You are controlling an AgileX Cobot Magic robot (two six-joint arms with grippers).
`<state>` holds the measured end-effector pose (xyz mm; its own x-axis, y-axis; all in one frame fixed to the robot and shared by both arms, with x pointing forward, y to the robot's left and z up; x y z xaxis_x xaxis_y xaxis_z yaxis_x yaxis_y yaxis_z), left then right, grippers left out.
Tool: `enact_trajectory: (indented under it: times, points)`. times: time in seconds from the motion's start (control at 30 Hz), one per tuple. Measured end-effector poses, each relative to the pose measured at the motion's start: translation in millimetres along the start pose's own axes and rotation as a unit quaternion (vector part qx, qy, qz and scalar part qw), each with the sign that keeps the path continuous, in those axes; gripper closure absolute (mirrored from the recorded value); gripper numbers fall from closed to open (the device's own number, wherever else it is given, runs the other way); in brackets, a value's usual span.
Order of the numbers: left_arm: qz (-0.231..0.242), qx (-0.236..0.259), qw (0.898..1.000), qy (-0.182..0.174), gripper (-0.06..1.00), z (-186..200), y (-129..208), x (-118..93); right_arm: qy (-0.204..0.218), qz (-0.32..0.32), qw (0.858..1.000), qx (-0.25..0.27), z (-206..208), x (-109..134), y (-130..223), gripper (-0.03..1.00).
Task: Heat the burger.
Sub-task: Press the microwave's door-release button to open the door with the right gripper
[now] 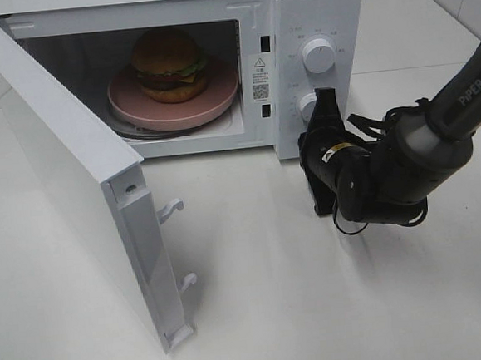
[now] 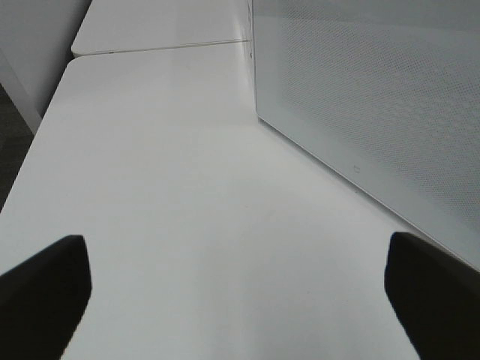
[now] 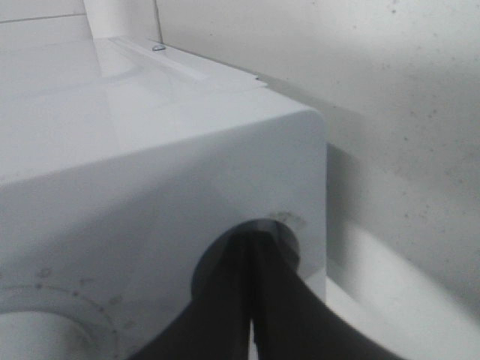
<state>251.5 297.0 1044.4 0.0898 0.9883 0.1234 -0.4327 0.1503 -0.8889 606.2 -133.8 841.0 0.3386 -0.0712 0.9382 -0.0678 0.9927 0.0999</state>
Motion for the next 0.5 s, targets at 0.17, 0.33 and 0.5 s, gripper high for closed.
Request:
enact_trajectory:
  times: [0.17, 0.33, 0.5]
  points:
    - [0.0, 0.0, 1.0, 0.0, -0.05, 0.0, 0.0, 0.0, 0.023, -0.005, 1.0, 0.013, 4.2, 2.7, 1.3, 0.96]
    - [0.0, 0.0, 1.0, 0.0, -0.05, 0.0, 0.0, 0.0, 0.048, 0.024, 0.998, 0.038, 16.6, 7.6, 4.8, 0.96]
    - [0.0, 0.0, 1.0, 0.0, -0.05, 0.0, 0.0, 0.0, 0.083, 0.068, 0.992, 0.061, 29.9, 11.7, 7.7, 0.96]
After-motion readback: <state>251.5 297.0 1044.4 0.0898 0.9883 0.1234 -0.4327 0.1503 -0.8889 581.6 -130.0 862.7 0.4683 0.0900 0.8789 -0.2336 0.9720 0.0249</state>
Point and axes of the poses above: a point on each arm's last joint axis where the gripper is mounted, z pointing back along that axis away from the gripper, x along the wrist's bending axis when the last joint is at zero, y = z × x, the point moved 2 cm from there along -z, pointing out along that axis toward the gripper, and after that the axes turned 3 degrees about -z, right-handed, at the moved point
